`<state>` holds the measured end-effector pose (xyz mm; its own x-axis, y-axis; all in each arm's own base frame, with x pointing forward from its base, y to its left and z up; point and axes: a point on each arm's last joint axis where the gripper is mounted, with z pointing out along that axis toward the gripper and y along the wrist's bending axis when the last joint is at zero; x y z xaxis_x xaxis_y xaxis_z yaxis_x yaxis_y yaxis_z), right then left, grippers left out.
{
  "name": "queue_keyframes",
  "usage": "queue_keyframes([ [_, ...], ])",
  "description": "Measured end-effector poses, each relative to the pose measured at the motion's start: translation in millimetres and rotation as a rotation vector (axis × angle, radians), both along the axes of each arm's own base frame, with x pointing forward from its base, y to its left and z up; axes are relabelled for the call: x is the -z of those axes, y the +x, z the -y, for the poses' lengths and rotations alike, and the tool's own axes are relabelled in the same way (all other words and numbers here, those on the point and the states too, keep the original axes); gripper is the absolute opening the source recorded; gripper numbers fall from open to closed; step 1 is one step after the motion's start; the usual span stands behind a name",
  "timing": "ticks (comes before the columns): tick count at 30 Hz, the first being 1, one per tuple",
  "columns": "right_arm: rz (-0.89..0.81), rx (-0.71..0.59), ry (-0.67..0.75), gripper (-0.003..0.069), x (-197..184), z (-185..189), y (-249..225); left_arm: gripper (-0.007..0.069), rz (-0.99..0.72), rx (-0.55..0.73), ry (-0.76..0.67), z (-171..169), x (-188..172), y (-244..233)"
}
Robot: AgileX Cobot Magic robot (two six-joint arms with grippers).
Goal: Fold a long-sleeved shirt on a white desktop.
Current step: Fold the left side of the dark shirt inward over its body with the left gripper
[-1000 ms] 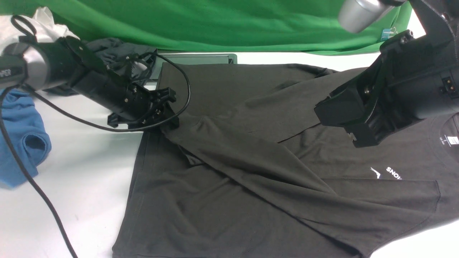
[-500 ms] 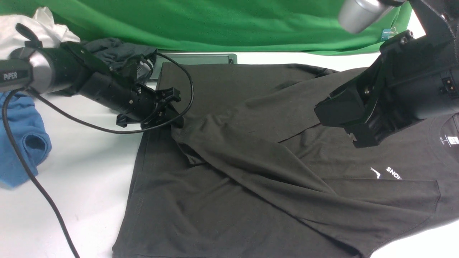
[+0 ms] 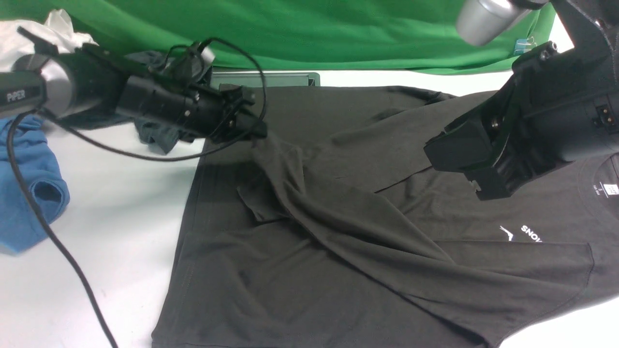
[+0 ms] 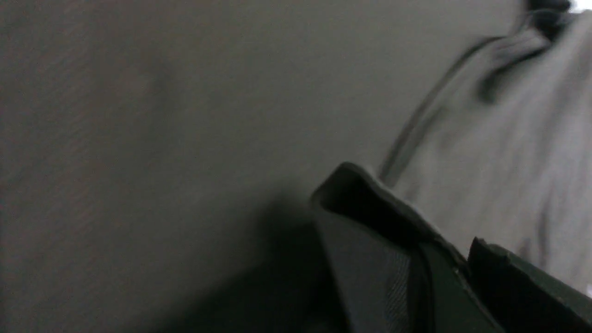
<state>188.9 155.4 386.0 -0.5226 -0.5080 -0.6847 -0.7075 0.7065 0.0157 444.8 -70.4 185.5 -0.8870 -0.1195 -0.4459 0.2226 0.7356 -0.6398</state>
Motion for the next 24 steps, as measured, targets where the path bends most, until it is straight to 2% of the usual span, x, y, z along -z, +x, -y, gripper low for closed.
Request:
queue_keyframes([
  [10, 0.0, 0.0, 0.0, 0.0241, 0, 0, 0, 0.008, 0.189, 0.19, -0.063, 55, -59, 10],
  [16, 0.0, -0.001, 0.0, 0.0241, 0, 0, 0, 0.008, 0.363, 0.293, -0.089, 81, -119, 13],
  [17, 0.0, -0.001, 0.0, 0.0241, 0, 0, 0, 0.008, 0.37, 0.297, -0.089, 81, -119, 12],
  [21, 0.0, -0.001, 0.0, 0.0241, 0, 0, 0, 0.008, 0.497, 0.336, 0.002, 80, -150, 14],
  [24, 0.0, -0.001, 0.0, 0.0241, 0, 0, 0, 0.008, 0.505, 0.356, 0.158, 73, -147, 16],
])
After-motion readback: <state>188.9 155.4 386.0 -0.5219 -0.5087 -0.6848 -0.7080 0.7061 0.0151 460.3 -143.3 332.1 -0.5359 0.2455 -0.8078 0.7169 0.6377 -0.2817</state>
